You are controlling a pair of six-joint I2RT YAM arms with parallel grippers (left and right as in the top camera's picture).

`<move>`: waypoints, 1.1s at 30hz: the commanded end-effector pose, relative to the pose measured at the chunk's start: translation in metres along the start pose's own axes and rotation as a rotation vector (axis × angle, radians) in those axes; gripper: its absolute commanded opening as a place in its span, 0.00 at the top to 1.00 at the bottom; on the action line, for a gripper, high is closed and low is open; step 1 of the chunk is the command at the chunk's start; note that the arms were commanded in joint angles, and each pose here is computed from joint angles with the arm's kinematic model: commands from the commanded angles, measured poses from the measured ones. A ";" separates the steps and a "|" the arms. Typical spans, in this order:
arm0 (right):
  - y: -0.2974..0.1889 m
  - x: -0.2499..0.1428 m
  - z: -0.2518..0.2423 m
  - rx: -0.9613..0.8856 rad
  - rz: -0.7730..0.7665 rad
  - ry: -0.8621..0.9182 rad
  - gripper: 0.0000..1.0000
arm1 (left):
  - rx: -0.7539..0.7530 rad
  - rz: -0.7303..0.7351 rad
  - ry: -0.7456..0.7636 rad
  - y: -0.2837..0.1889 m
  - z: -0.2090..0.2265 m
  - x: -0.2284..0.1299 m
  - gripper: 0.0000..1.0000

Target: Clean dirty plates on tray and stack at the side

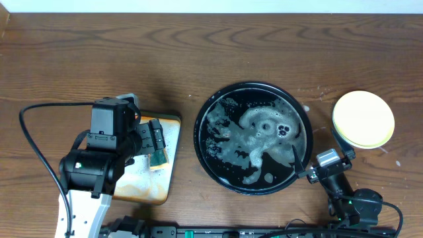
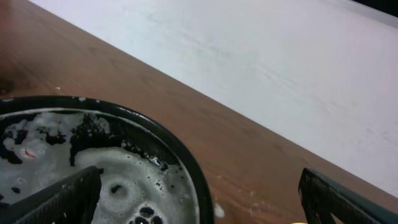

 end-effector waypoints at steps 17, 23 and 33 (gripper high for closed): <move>0.000 -0.001 0.003 0.018 -0.004 0.001 0.01 | 0.023 -0.033 0.005 -0.011 0.003 0.001 0.11; 0.000 -0.001 0.003 0.018 -0.004 0.001 0.01 | 0.095 -0.336 0.006 -0.040 0.011 0.020 0.12; 0.000 -0.001 0.003 0.018 -0.004 0.001 0.01 | 0.142 -0.784 0.024 -0.066 0.023 0.012 0.12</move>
Point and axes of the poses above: each gripper's point midway between its finger pads, its own y axis out along the fingers, its own z axis along the line the jaws close on, x = y × z, the point moved 5 cm from there along -y, back along the fingers, and after that the axes turned 15 degrees about y, right-handed, at the moved point
